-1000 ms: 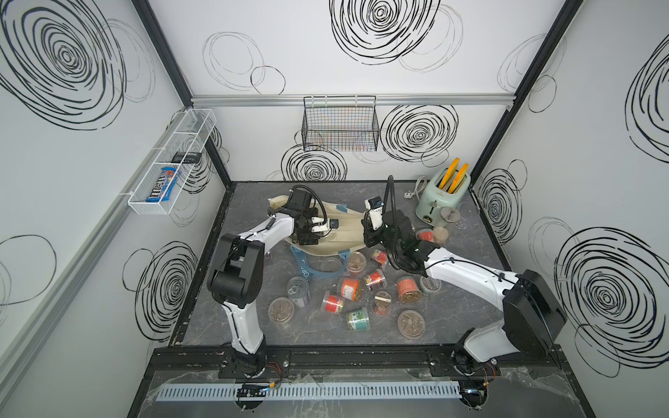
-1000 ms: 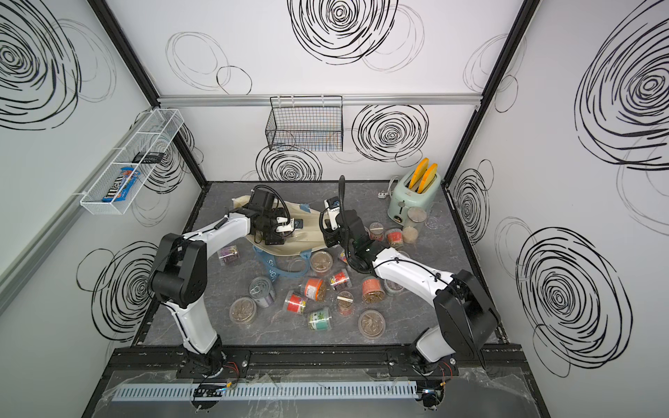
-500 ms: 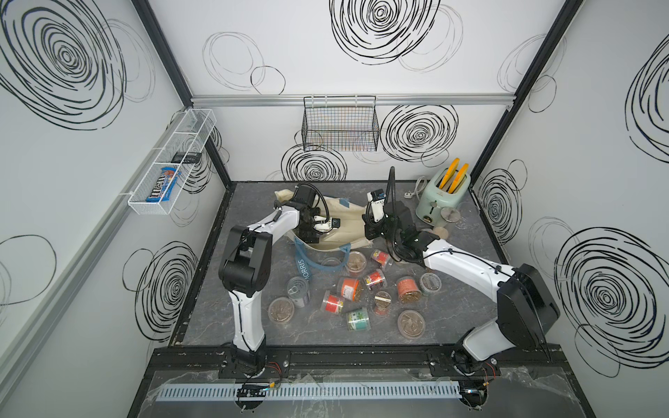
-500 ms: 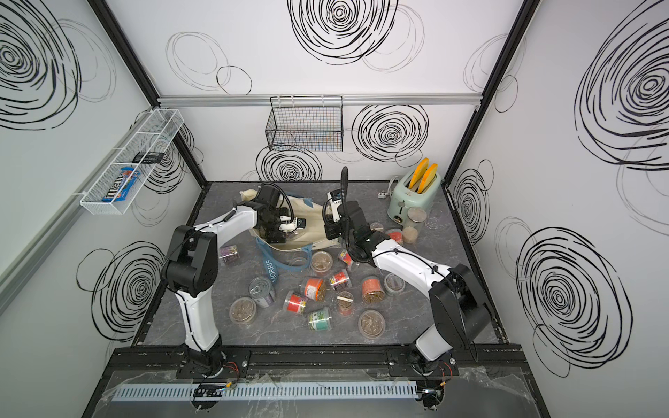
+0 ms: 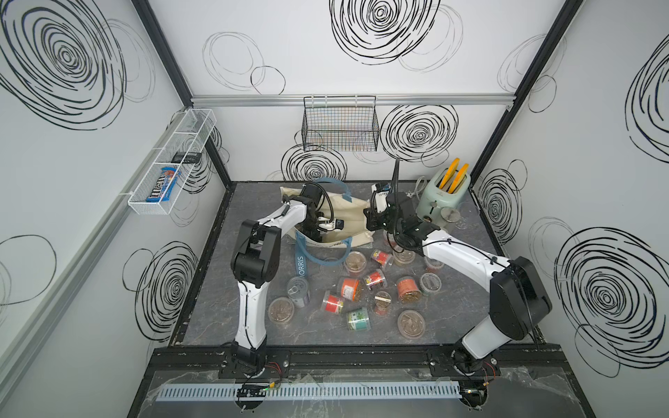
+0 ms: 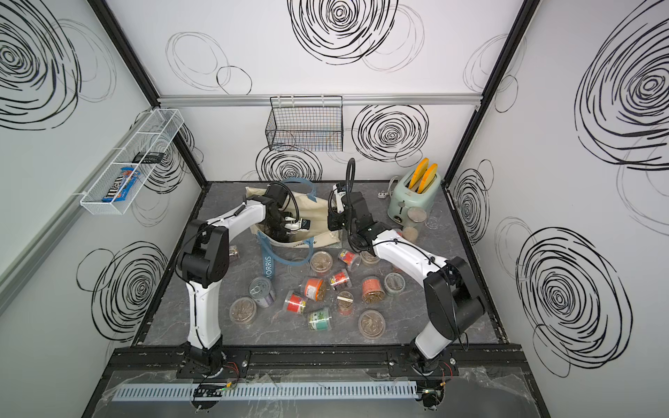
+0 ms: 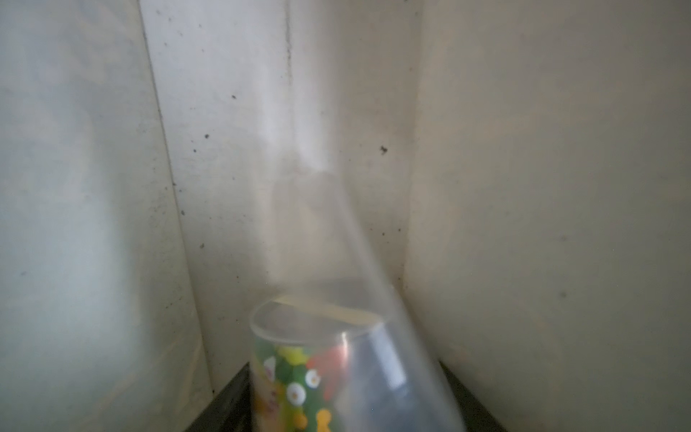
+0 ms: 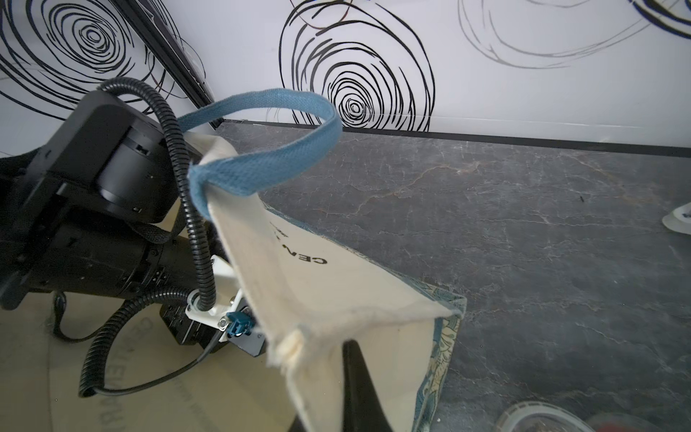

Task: Take out the seed jars from the canvas bag
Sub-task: Pick up the seed jar from the canvas bag.

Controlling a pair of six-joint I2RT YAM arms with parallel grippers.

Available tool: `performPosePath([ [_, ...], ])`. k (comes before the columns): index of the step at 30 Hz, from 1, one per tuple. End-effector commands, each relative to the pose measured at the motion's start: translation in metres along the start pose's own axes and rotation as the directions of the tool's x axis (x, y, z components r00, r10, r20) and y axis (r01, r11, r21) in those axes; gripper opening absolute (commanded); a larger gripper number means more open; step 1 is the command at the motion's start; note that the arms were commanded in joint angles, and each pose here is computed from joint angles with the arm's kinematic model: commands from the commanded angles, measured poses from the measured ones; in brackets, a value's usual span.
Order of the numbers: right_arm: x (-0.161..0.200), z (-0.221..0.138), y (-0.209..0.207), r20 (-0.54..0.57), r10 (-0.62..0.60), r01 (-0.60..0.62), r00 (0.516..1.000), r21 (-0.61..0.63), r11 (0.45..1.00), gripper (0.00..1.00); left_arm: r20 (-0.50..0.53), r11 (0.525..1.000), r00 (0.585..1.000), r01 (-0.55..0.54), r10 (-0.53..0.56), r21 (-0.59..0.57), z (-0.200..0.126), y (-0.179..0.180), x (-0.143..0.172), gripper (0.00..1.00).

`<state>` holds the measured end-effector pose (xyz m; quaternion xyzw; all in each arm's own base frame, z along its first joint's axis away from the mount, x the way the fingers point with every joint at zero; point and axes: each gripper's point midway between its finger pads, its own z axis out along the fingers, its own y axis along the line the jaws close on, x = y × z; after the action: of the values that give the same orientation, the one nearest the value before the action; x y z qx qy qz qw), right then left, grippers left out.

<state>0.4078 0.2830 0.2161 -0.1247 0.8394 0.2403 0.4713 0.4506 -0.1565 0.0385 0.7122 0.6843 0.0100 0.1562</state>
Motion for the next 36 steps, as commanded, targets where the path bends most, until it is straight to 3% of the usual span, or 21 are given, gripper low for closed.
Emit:
performPosePath([
  [1,-0.046,-0.010,0.016,0.130,0.017,-0.010,0.991,-0.053,0.999,0.10,-0.025,0.988,1.000,0.018,-0.014,0.156,0.011,-0.034,0.007,0.64],
  [7,-0.048,-0.011,0.011,0.130,0.018,-0.012,0.991,-0.040,0.999,0.09,0.050,0.995,0.999,0.013,-0.018,0.095,-0.021,-0.021,-0.008,0.59],
  [15,-0.034,-0.002,-0.007,0.075,0.062,-0.063,0.995,0.004,0.998,0.10,0.215,0.999,0.977,0.011,-0.001,-0.048,-0.103,0.001,-0.045,0.59],
  [25,-0.021,0.014,-0.020,0.011,0.131,-0.131,0.991,0.018,0.991,0.10,0.298,0.986,0.953,0.005,0.046,-0.168,-0.175,0.006,-0.067,0.60],
  [31,-0.013,0.024,-0.024,-0.041,0.171,-0.171,0.984,0.000,0.985,0.10,0.300,0.977,0.953,0.032,0.033,-0.209,-0.210,0.001,-0.062,0.60],
  [36,-0.011,0.027,-0.029,-0.057,0.190,-0.191,0.980,0.000,0.982,0.10,0.295,0.965,0.955,0.091,-0.014,-0.246,-0.246,-0.008,-0.033,0.61],
])
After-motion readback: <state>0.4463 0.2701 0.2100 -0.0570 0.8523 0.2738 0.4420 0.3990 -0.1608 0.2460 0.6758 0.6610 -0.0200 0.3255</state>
